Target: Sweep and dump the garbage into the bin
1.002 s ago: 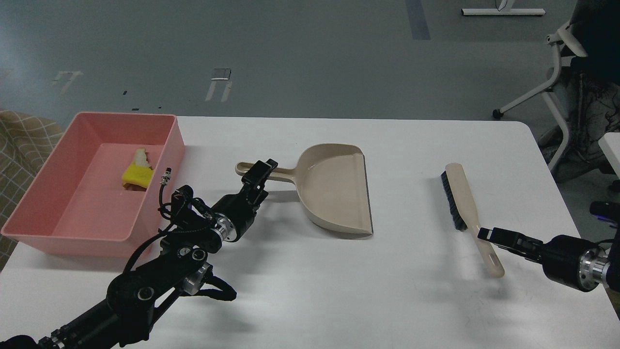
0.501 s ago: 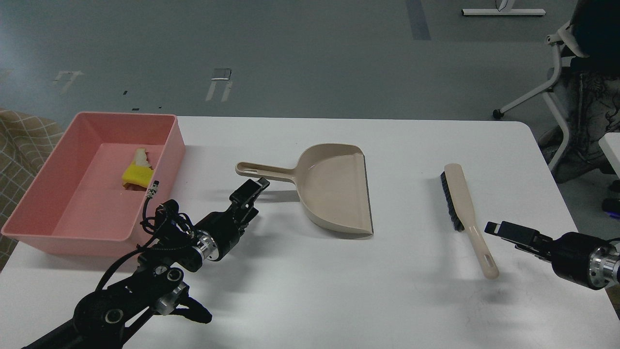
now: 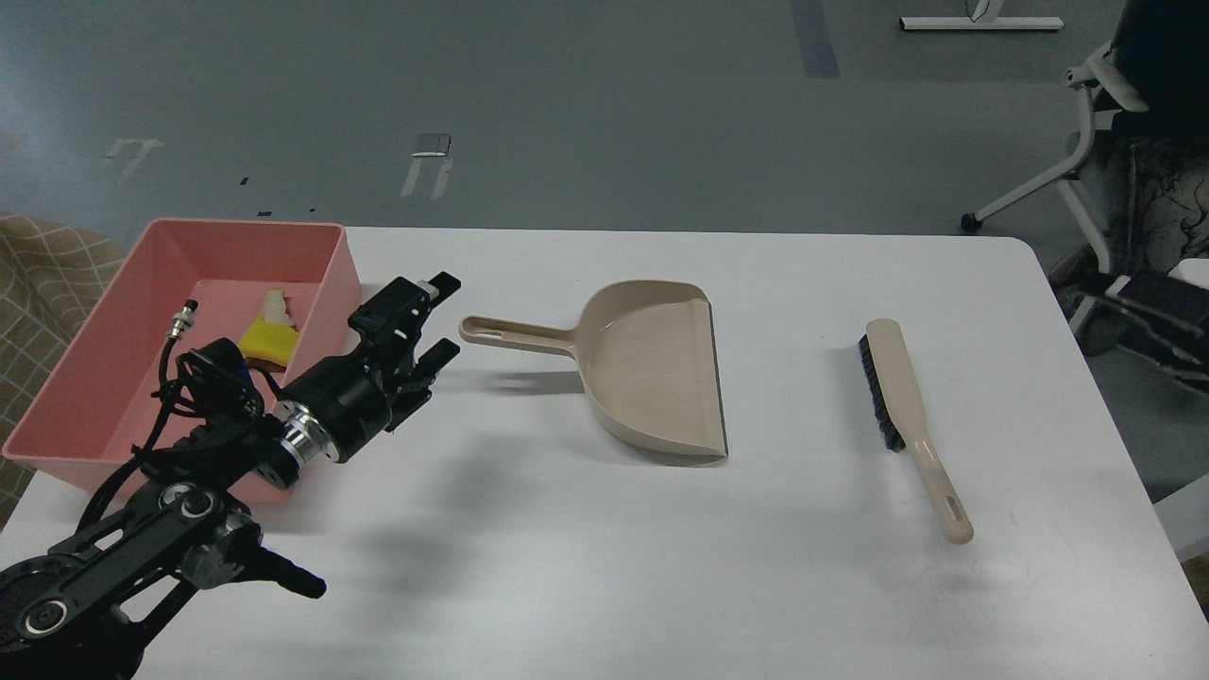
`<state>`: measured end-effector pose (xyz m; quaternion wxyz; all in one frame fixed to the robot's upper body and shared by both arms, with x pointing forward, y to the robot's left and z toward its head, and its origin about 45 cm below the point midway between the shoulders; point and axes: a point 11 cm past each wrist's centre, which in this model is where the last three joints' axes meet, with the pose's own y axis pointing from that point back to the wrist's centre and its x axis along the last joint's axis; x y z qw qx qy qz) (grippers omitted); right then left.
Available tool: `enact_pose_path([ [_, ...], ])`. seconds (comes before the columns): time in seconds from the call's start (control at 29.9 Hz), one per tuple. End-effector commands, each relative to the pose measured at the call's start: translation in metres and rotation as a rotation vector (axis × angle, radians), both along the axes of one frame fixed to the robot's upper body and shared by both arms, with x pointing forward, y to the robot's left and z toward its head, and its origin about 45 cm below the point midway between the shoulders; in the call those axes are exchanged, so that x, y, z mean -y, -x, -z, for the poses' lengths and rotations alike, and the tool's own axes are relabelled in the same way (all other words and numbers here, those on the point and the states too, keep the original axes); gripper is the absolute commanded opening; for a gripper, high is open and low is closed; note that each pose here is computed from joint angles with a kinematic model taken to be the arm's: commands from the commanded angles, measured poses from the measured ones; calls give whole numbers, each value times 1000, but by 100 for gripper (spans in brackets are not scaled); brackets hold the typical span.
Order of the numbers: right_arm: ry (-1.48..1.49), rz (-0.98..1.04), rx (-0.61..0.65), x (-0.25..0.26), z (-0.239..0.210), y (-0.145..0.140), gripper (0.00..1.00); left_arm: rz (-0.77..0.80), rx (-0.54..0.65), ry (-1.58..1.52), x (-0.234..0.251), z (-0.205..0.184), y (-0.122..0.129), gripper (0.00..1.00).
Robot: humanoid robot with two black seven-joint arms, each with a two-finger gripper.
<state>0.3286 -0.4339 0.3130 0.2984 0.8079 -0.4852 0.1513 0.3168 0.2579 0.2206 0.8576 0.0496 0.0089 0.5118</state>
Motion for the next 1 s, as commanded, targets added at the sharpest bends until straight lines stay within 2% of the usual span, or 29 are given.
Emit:
enact_pose_path([
  [0.0, -193, 58, 140, -2, -32, -26, 99, 11, 90, 106, 5, -45, -32, 98],
  [0.23, -470, 150, 373, 13, -57, -66, 99, -12, 152, 184, 1, -85, -85, 98],
  [0.33, -595, 124, 421, -3, -65, -92, 99, 17, 161, 246, 15, -94, -105, 98],
  [0.47, -771, 112, 535, -24, -73, -126, 100, 58, 150, 334, 38, -104, -143, 98],
  [0.5, -772, 112, 535, -24, -73, -126, 100, 58, 150, 334, 38, -104, -143, 98],
  [0.57, -852, 99, 543, -45, -73, -144, 100, 65, 145, 397, 42, -108, -167, 98],
  [0.67, -924, 81, 496, -76, -56, -155, 100, 70, 104, 456, 47, -103, -187, 98],
  [0.97, -1024, 45, 426, -129, -30, -161, 100, 57, 34, 489, 58, -76, -190, 98],
])
